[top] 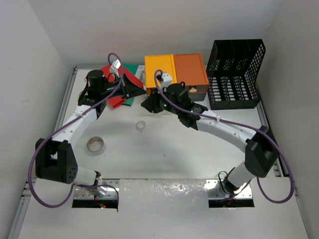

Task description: Organize the desk

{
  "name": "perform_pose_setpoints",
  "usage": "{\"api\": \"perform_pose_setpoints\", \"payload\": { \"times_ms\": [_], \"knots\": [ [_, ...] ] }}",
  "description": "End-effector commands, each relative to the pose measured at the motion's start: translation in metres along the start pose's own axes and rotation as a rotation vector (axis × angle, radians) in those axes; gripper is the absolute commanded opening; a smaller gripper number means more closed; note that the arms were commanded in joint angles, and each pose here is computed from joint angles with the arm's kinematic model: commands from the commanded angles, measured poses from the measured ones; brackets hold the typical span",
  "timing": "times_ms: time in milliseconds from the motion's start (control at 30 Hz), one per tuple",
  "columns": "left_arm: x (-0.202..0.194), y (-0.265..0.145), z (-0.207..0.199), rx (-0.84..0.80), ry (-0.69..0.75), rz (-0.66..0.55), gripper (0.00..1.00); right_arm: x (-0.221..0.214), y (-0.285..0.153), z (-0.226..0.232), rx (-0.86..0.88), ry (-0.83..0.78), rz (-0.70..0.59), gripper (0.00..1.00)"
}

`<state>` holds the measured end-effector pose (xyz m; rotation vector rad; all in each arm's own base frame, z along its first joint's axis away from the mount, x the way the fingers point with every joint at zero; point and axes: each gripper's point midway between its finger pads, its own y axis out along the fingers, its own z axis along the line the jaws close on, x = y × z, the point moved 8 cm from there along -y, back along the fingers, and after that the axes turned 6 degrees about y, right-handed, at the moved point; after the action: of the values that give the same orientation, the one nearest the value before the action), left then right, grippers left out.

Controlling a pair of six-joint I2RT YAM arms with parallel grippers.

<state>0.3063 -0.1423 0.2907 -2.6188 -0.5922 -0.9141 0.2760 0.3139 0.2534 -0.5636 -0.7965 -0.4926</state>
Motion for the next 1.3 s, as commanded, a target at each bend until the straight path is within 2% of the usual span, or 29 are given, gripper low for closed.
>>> {"api": "perform_pose_setpoints", "payload": {
  "times_ms": [0,33,133,167,233,267,333,367,400,467,500,533,567,633,667,733,767,833,867,967,1100,1267],
  "knots": [
    [-0.001,-0.005,0.0,0.005,0.033,-0.017,0.0,0.015,0.008,0.0,-0.01,0.0,-0.071,0.1],
    [-0.001,-0.004,0.001,0.006,0.033,-0.014,0.0,0.011,0.011,-0.004,-0.032,-0.001,-0.044,0.0],
    [-0.002,-0.002,0.007,0.027,0.06,0.009,0.0,0.009,0.009,-0.007,-0.05,-0.002,-0.023,0.0],
    [-0.003,-0.002,0.01,0.038,0.072,0.021,0.03,0.01,0.007,-0.009,-0.065,-0.011,-0.025,0.0],
    [0.001,0.001,0.015,0.05,0.104,0.047,0.27,0.01,0.002,-0.015,-0.1,-0.02,-0.004,0.0],
    [-0.005,0.0,0.021,0.074,0.111,0.095,0.49,0.013,-0.001,-0.017,-0.108,-0.027,-0.002,0.0],
    [-0.004,0.0,0.026,0.096,0.16,0.15,0.64,0.012,-0.007,-0.031,-0.143,-0.022,0.049,0.0],
    [0.002,0.0,0.023,0.095,0.199,0.158,0.79,0.014,-0.01,-0.033,-0.14,-0.024,0.072,0.0],
    [0.001,-0.001,0.025,0.107,0.219,0.177,0.88,0.009,-0.016,-0.042,-0.178,-0.023,0.124,0.0],
    [0.002,-0.007,0.03,0.157,0.301,0.238,0.96,0.017,-0.024,-0.054,-0.224,-0.071,0.163,0.0],
    [-0.003,-0.012,0.036,0.206,0.319,0.284,1.0,0.013,-0.032,-0.065,-0.264,-0.098,0.233,0.0],
    [-0.002,-0.015,0.039,0.236,0.348,0.3,1.0,0.02,-0.032,-0.064,-0.274,-0.117,0.254,0.0],
    [0.003,-0.02,0.043,0.313,0.375,0.302,1.0,0.013,-0.041,-0.07,-0.323,-0.126,0.342,0.0],
    [0.001,-0.032,0.049,0.409,0.39,0.332,1.0,0.023,-0.046,-0.069,-0.356,-0.196,0.383,0.0],
    [0.004,-0.044,0.055,0.492,0.402,0.316,1.0,0.015,-0.051,-0.075,-0.396,-0.204,0.465,0.0],
    [0.006,-0.059,0.064,0.564,0.438,0.295,1.0,0.027,-0.056,-0.074,-0.429,-0.27,0.501,0.0],
    [0.006,-0.074,0.07,0.633,0.443,0.273,1.0,0.02,-0.06,-0.082,-0.488,-0.276,0.594,0.0],
    [0.01,-0.085,0.076,0.678,0.482,0.234,1.0,0.041,-0.062,-0.082,-0.569,-0.362,0.593,0.0],
    [0.013,-0.101,0.08,0.728,0.48,0.202,1.0,0.041,-0.068,-0.085,-0.609,-0.378,0.654,0.0],
    [0.02,-0.116,0.078,0.797,0.529,0.17,1.0,0.054,-0.056,-0.089,-0.671,-0.526,0.732,0.0],
    [0.023,-0.121,0.069,0.808,0.58,0.12,1.0,0.061,-0.034,-0.092,-0.716,-0.841,0.765,0.0],
    [0.021,-0.12,0.067,0.792,0.575,0.113,1.0,0.065,-0.028,-0.085,-0.763,-0.973,0.803,0.0]
  ]
}}
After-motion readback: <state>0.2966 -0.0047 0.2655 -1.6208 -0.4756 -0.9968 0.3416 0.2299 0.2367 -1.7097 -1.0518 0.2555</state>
